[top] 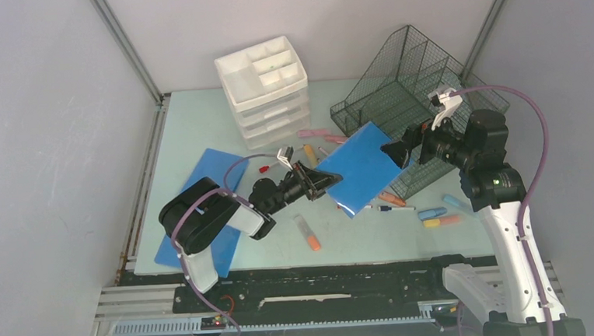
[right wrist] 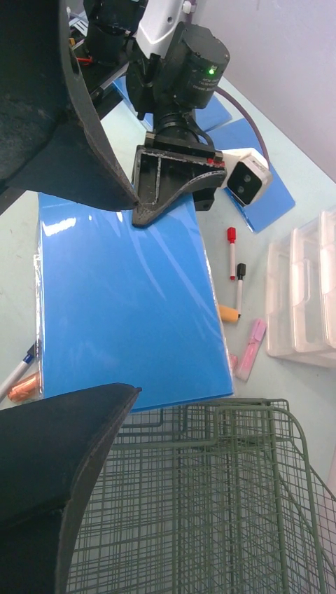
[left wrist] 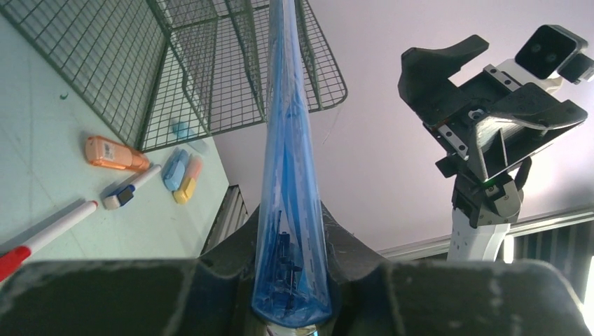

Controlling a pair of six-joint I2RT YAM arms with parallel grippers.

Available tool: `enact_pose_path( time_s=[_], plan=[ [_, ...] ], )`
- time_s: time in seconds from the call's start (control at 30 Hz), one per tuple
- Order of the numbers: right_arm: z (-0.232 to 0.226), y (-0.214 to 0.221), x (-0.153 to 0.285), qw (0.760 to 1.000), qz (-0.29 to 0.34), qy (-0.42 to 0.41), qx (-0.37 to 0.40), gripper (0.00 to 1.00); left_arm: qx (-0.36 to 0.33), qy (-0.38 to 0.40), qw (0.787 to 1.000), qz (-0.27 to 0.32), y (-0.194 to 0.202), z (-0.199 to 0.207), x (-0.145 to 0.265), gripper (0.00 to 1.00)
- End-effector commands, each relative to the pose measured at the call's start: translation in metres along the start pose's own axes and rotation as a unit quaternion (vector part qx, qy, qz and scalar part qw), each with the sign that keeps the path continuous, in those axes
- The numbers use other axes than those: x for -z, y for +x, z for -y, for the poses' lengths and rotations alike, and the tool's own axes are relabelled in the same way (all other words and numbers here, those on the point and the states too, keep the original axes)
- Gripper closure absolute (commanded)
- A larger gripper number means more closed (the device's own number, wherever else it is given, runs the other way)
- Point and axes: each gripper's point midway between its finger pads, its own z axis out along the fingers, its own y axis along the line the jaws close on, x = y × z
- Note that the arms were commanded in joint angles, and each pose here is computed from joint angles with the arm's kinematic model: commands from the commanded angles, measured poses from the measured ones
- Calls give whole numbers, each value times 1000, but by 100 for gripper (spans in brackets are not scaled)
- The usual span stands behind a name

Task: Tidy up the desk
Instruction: Place the folder in the storage box.

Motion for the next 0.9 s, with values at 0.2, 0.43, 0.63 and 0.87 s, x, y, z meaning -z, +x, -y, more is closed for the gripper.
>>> enact_pose_path(
  time_s=[0.2,0.43,0.63,0.87],
  plan=[
    [-1,-6,1,1000,13,-1,10,0,-18,35,999,5,0,23,5,100],
    [0,-7,1,1000,15,2,11,0,-8,54,999,6,-7,33,-11,100],
    [-1,-7,2,1000,16,2,12,0,12,57,998,4,-14,29,-25,100],
    [0,-7,2,1000,17,2,13,0,21,63,998,1,-21,26,-38,100]
  ],
)
